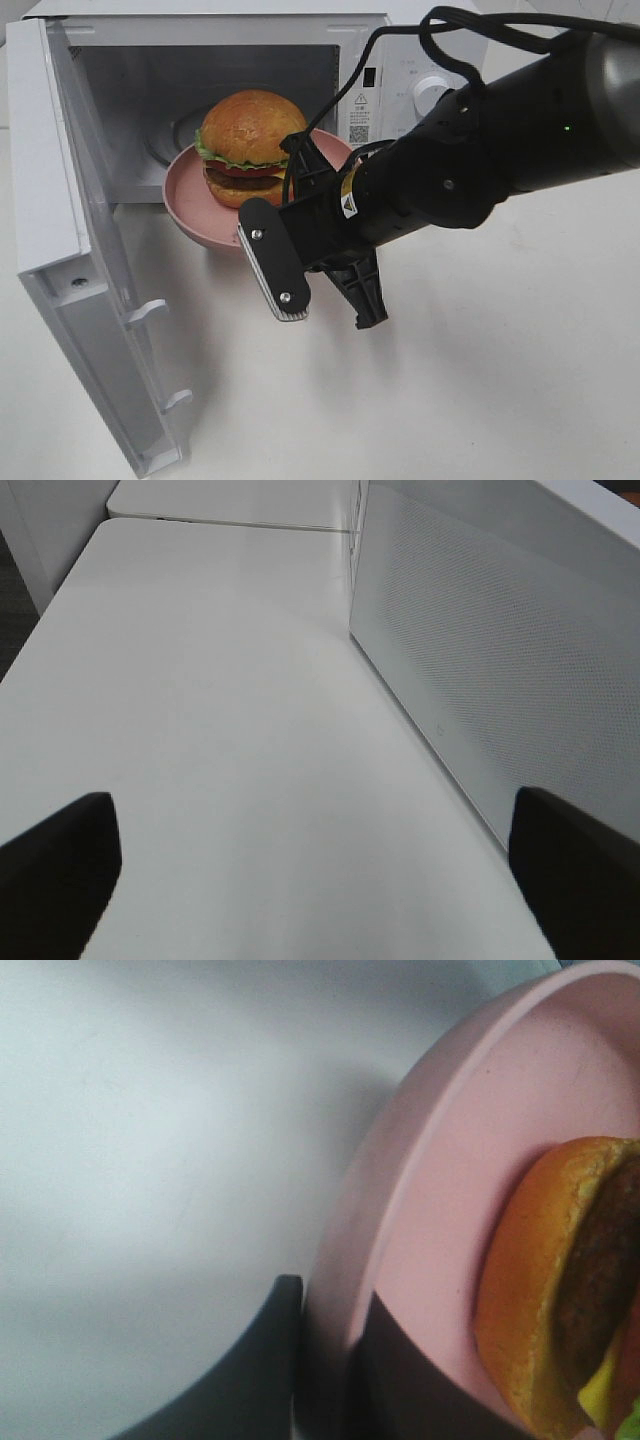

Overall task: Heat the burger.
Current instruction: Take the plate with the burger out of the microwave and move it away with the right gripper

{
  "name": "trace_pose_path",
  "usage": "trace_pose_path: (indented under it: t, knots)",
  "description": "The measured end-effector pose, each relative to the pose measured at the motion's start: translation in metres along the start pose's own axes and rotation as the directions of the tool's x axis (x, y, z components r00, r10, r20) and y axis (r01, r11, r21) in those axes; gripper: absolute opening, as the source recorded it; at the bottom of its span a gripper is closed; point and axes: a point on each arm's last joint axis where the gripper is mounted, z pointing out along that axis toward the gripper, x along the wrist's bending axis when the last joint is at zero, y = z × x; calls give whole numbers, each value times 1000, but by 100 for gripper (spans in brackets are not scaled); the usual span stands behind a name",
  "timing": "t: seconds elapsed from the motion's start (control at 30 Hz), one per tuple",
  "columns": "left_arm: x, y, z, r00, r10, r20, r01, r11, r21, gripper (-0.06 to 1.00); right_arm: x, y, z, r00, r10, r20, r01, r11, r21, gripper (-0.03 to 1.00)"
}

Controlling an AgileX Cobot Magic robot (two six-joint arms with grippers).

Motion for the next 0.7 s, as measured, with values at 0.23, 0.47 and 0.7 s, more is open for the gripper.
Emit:
trace_pose_path:
  t: [0.23, 0.47, 0.7]
  knots:
    - [0, 0, 0, 1000, 0, 0, 0, 1000, 0, 97, 14, 6, -25, 1000, -24, 16, 24, 999, -23, 10]
    - [0, 0, 0, 1000, 0, 0, 0, 1000, 0, 97, 27, 7, -44, 999, -36, 25, 37, 999, -35, 10]
    - [0, 0, 0, 1000, 0, 0, 0, 1000, 0, 97, 49, -1, -75, 999, -35, 32, 36, 999, -34, 10]
